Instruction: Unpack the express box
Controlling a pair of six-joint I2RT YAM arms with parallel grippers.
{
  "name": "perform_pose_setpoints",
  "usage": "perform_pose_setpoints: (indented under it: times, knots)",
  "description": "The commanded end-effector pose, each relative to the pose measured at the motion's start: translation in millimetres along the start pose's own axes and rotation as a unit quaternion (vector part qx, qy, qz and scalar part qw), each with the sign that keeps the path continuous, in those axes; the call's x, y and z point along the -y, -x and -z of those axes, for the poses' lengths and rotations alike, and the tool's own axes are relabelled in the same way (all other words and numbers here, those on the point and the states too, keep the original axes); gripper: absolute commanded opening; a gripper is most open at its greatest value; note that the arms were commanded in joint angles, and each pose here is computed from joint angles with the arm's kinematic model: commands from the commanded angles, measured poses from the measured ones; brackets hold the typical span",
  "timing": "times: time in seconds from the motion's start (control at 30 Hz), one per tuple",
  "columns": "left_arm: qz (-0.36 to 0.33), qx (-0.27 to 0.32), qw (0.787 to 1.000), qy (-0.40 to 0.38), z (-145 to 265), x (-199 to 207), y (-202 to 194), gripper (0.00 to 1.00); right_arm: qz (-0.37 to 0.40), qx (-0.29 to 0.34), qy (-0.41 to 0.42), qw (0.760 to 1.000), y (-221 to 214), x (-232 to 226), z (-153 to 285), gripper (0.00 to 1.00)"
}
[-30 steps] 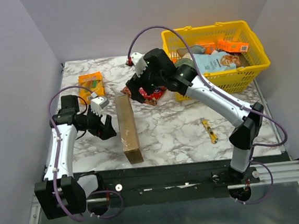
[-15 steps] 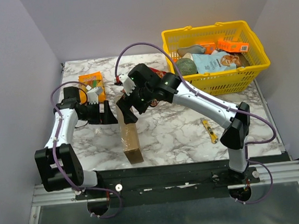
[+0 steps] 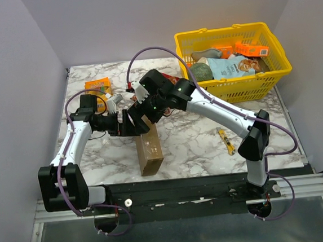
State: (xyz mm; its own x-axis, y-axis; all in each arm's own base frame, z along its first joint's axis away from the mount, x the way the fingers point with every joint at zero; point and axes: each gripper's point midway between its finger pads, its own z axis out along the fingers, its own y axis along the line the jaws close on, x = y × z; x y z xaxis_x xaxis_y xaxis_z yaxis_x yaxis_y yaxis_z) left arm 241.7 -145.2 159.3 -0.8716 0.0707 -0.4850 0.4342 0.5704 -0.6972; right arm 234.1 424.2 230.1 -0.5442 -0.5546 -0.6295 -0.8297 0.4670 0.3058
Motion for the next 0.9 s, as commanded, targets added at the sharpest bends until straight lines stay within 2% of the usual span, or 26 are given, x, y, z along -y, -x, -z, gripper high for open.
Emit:
perform_pose_setpoints:
  times: [0.0, 0.13, 0.23, 0.43, 0.57, 0.7, 0.87]
  knots:
    - [0.000, 0.016, 1.000, 0.007, 2, -3, 6, 0.99, -0.017, -0.018, -0.034, 0.999, -13, 16, -9, 1.00]
    - [0.025, 0.017, 0.999, 0.018, 1, -20, 7, 0.99, -0.006, -0.023, -0.045, 0.999, -15, 19, -16, 1.00]
    - [0.036, 0.017, 0.999, 0.022, 0, -28, 7, 0.99, 0.026, -0.010, -0.118, 0.993, -8, 34, -12, 1.00]
    - [0.044, 0.013, 0.999, 0.008, -4, -29, 5, 0.99, 0.056, -0.019, -0.199, 0.978, -17, 44, -10, 1.00]
    - [0.047, 0.011, 0.999, 0.001, -6, -29, 4, 0.99, 0.030, -0.026, -0.190, 0.981, -23, 39, -17, 1.00]
    - [0.051, 0.010, 0.999, -0.005, -7, -28, 4, 0.99, 0.015, -0.004, -0.140, 0.990, -3, 17, -18, 1.00]
    - [0.054, 0.009, 0.998, -0.010, -8, -28, 4, 0.99, 0.012, -0.024, -0.137, 0.990, -12, 19, -27, 1.00]
